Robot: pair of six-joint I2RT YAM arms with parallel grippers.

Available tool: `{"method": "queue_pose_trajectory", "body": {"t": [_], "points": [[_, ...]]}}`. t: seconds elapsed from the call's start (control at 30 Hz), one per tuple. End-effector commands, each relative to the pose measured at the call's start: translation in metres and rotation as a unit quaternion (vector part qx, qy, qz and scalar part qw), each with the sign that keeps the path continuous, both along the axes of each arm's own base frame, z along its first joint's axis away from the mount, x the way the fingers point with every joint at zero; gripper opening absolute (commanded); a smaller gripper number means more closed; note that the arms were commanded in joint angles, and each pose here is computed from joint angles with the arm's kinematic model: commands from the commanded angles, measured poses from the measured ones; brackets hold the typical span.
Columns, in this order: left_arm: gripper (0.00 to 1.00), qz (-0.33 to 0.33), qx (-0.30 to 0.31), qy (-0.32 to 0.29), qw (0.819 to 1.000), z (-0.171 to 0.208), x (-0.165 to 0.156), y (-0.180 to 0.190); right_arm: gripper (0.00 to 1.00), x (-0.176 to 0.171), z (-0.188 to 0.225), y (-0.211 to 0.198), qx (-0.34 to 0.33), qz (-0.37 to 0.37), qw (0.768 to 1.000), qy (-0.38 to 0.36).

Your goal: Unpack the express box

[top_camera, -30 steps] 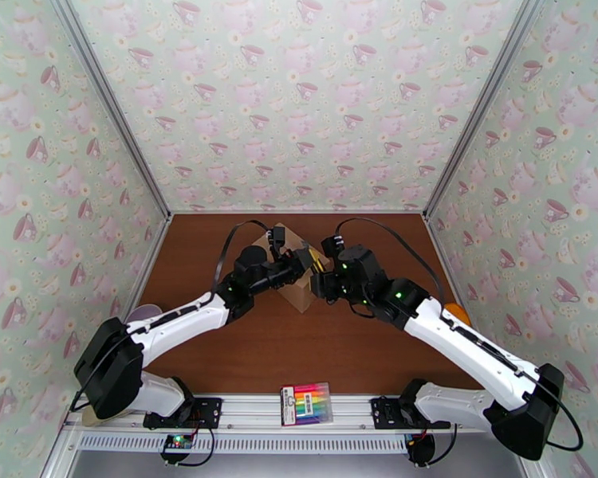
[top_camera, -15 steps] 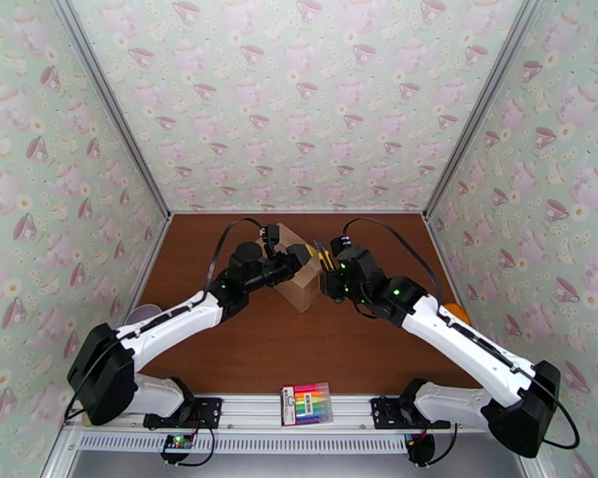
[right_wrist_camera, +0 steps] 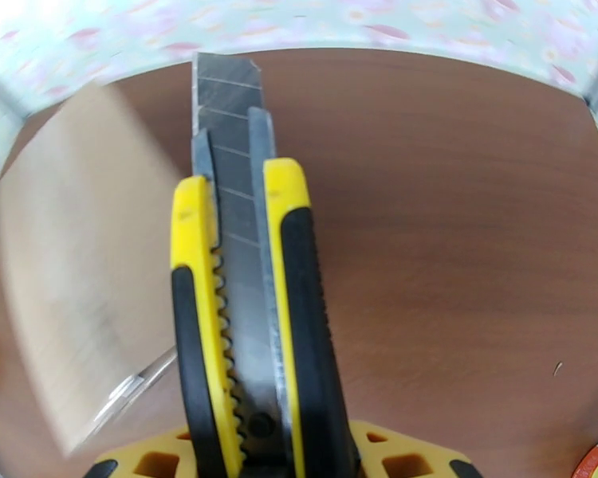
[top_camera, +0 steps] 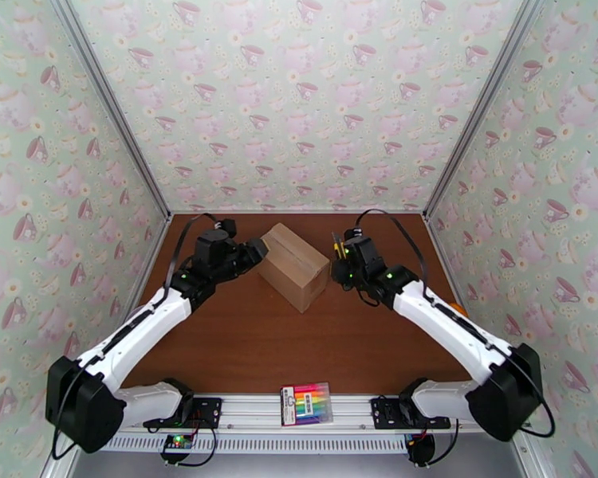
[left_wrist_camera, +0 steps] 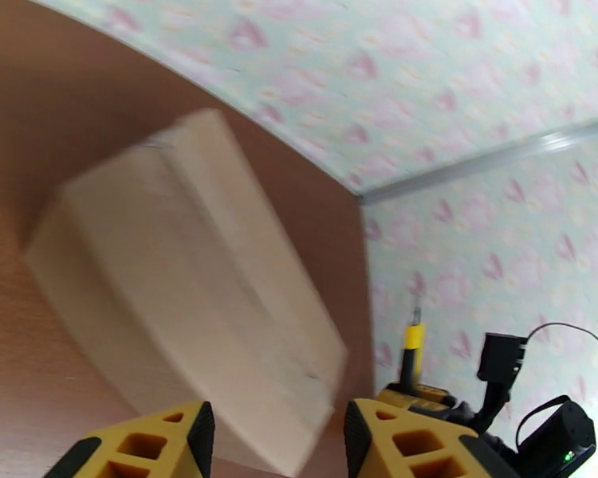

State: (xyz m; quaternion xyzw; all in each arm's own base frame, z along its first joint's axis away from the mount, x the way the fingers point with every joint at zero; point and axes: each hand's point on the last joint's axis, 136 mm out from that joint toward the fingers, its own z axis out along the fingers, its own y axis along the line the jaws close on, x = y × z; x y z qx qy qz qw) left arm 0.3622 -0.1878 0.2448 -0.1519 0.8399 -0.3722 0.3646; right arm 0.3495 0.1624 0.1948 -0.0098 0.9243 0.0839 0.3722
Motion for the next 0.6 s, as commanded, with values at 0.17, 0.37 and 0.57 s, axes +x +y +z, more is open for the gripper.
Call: {"method": "queue_pose_trajectory", "body": {"t": [0.17,0.37,0.57], "points": [[0.49,0.055,0.041,0.049,0.996,-0.06,0.037,0.043,0.0,0.081,-0.012,-0.014,0.035,-0.046,0.997,-0.053],[0.48,0.073,0.034,0.05,0.995,-0.075,0.071,0.052,0.0,0.115,-0.028,0.002,0.045,-0.042,0.996,-0.056],[0.47,0.061,0.03,0.057,0.996,-0.086,0.091,0.044,0.0,0.119,-0.044,0.013,0.082,-0.047,0.995,-0.041]]}}
